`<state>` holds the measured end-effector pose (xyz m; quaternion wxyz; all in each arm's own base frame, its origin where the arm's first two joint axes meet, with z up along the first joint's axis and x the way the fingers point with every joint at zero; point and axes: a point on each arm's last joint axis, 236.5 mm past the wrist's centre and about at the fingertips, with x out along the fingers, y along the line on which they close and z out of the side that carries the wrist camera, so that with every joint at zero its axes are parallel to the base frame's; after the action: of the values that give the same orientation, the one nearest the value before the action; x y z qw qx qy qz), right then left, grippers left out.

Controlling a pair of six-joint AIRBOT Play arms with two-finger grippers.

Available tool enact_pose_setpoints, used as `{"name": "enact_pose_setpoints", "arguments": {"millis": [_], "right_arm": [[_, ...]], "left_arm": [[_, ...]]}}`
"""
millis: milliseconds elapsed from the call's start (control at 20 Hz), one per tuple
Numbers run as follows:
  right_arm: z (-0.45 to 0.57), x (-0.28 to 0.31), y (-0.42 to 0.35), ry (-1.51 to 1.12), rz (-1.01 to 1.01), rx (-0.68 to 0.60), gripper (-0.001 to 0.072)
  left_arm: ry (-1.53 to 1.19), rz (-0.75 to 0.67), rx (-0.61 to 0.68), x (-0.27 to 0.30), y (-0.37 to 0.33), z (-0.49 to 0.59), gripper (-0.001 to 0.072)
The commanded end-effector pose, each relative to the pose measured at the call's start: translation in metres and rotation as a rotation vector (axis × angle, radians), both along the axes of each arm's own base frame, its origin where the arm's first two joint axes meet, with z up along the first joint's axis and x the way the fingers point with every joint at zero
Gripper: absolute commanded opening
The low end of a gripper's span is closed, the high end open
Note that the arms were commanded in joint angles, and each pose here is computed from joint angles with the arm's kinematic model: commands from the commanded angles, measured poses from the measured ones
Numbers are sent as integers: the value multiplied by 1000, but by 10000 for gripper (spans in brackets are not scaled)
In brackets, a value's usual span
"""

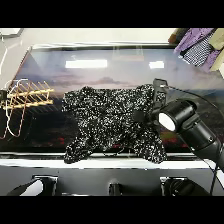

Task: Fold the clothes and pants, and hang the long-sleeved shirts on hangers.

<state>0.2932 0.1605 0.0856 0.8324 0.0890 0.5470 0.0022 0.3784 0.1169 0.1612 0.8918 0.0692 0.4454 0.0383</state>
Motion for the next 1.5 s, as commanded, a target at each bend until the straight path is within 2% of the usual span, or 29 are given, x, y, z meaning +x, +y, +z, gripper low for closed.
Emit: {"name": "enact_pose_setpoints", "arguments": {"millis": [0, 150, 450, 700, 900, 1100, 1200, 1450], "right_arm": [[2, 7, -11, -30, -3, -48, 41], [4, 11, -16, -49, -10, -72, 41], [2, 27, -27, -95, -73, -112, 41], [-20, 32, -24, -43, -115, -128, 41], [-25, 35, -26, -38, -163, -128, 41], [-30, 33, -41, -19, -204, -195, 41], [-30, 35, -40, -25, -206, -189, 41], [-31, 32, -43, -15, -213, -201, 41]], "left_arm": [[14, -103, -18, -34, -55, 26, 26], [83, -168, -104, -63, -111, 17, 22], [256, -465, -165, -159, -214, -48, 22], [347, -644, -212, -234, -270, -75, 22], [396, -786, -208, -272, -297, -78, 22], [429, -831, -225, -298, -308, -77, 21], [435, -857, -218, -303, -311, -77, 22], [397, -787, -202, -290, -302, -70, 21]]}}
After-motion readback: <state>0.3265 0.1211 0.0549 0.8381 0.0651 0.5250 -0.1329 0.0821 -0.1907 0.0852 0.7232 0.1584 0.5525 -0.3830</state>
